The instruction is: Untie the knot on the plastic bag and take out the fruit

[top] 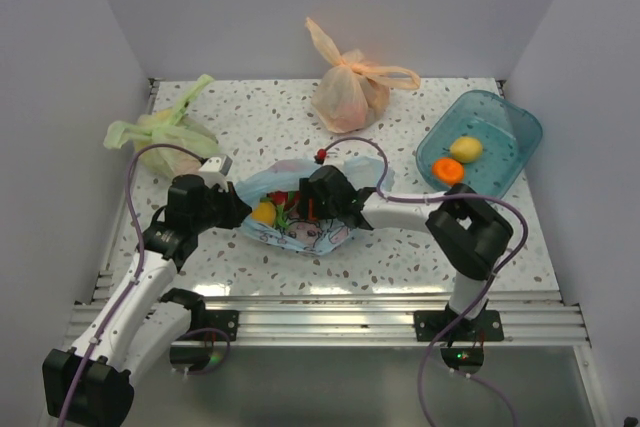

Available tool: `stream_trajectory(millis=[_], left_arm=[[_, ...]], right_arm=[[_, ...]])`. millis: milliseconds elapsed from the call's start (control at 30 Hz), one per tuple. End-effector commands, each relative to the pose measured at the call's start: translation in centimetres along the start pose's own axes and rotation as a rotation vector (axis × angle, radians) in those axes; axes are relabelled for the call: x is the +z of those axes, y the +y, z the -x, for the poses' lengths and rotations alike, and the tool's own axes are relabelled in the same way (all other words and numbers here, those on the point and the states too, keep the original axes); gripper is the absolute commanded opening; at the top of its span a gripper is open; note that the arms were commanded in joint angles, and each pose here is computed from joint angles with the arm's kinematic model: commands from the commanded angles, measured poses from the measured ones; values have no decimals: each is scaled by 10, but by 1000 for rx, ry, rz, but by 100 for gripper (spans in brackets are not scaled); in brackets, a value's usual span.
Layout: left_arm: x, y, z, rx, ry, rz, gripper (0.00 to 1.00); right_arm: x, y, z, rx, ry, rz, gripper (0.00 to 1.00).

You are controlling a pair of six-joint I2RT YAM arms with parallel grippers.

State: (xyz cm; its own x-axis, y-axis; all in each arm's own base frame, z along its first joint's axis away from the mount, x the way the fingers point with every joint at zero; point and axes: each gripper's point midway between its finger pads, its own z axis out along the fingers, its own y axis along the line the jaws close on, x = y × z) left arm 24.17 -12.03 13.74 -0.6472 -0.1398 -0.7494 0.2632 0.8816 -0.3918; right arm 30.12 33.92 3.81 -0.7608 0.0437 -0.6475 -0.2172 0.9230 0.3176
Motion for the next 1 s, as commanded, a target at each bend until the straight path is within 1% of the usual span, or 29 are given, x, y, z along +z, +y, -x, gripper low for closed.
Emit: stream_trajectory(millis=[0,100,200,300,333,400,433,500,533,567,633,667,733,767,833,867,933,967], left_arm=[[0,-3,11,25,-52,-23,4],[0,-3,11,25,-52,-23,5],[0,-3,11,26,-53,-25,5],[1,-3,11,25,-51,-23,5],[1,-3,11,25,-51,-23,5],[0,-3,11,25,-50,-24,5],[1,-3,11,25,-50,-24,5],[1,-3,11,24,-49,-24,5],[1,-3,11,23,-49,-24,5],[1,-3,11,24,-49,-25,5],[1,-3,11,24,-48,-23,5],[1,-3,11,24,-49,-24,5],[1,-3,10,24,-48,-23,5],[0,-3,10,24,-49,-24,5],[0,-3,10,23,-49,-22,5],[0,-3,11,25,-52,-25,5],[0,-3,11,25,-51,-26,5],[0,-4,11,27,-52,-28,5]], right_arm=[[-25,18,37,-24,-101,59,53],[-45,21,43,-78,-95,87,43],[-68,28,48,-152,-75,131,39],[-89,35,54,-186,-54,174,38],[-103,44,64,-203,-72,212,38],[-119,45,66,-244,-50,225,38],[-132,51,81,-251,-80,241,38],[-142,44,93,-259,-76,209,38],[-151,47,109,-253,-106,219,38],[-158,44,115,-243,-107,221,38],[-167,29,147,-189,-168,206,38],[-171,11,166,-156,-209,167,38],[-175,-11,189,-118,-261,116,38],[-176,-40,207,-70,-295,64,37],[-174,-73,220,15,-326,6,36],[-178,-106,237,72,-376,-51,36],[-173,-147,241,162,-391,-131,37],[-177,-182,247,226,-418,-201,37]])
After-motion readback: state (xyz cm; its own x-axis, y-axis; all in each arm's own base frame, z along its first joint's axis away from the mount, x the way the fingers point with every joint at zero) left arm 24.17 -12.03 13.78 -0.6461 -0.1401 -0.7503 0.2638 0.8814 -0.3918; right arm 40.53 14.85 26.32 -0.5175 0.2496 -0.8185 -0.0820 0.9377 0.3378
